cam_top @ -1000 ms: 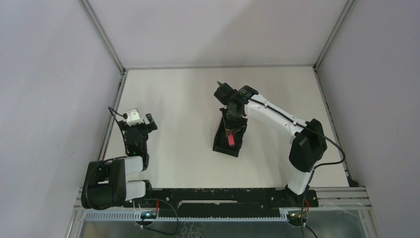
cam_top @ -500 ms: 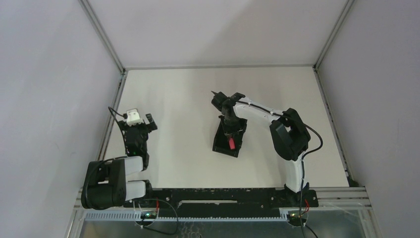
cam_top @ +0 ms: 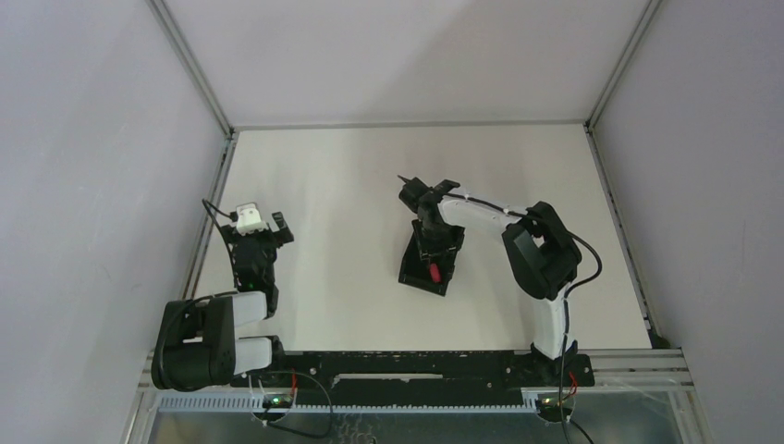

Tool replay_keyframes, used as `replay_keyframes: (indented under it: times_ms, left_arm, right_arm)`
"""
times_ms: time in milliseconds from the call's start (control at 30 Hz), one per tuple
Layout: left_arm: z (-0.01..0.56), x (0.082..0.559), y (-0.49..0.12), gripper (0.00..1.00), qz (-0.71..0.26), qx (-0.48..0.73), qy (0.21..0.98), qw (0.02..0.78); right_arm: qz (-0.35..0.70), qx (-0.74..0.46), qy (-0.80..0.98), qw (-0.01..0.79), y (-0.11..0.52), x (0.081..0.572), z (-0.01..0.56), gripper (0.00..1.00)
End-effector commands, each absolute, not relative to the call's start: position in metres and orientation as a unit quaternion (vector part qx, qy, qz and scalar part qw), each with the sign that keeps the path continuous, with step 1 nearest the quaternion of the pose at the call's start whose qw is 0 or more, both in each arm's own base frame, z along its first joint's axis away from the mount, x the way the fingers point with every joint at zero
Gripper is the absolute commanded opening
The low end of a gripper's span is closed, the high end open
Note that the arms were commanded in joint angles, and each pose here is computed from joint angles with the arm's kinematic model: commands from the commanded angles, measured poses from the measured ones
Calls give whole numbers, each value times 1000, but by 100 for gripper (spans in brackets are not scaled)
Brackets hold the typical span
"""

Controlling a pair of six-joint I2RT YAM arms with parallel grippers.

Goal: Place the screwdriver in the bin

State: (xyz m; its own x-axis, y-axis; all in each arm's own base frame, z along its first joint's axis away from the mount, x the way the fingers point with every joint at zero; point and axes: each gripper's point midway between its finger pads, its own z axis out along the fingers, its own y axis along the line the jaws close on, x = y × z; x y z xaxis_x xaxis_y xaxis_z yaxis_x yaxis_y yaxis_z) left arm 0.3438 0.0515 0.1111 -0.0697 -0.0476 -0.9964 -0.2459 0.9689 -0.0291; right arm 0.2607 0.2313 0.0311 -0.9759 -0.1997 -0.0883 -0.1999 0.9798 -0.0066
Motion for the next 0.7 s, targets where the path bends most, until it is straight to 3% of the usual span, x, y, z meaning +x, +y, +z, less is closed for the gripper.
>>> replay_keyframes:
  times_ms: [0,133,167,200,233,500,667]
  left_arm:
    - [136,354,52,100,78,-97,703,701]
    - [136,354,52,100,78,-97,702,701]
    - [136,354,52,100,78,-97,703,701]
    - [136,354,53,100,78,-97,702,701]
    - [136,354,52,100,78,-97,703,701]
    - [136,354,53,100,78,-97,702,701]
    - [136,354,53,100,79,-97,703,701]
  right_arm:
    - [29,-86,989,115,240,282,79,48]
    - [35,-79,983,159,235,285,121,60]
    - [37,-76,980,177,233,287,135,69]
    - [40,-74,978,193,231,287,147,87]
    - [46,-72,974,211,228,287,160,98]
    - [146,-54,907,391,196,279,254,100]
    - [163,14,876,453,144,270,252,100]
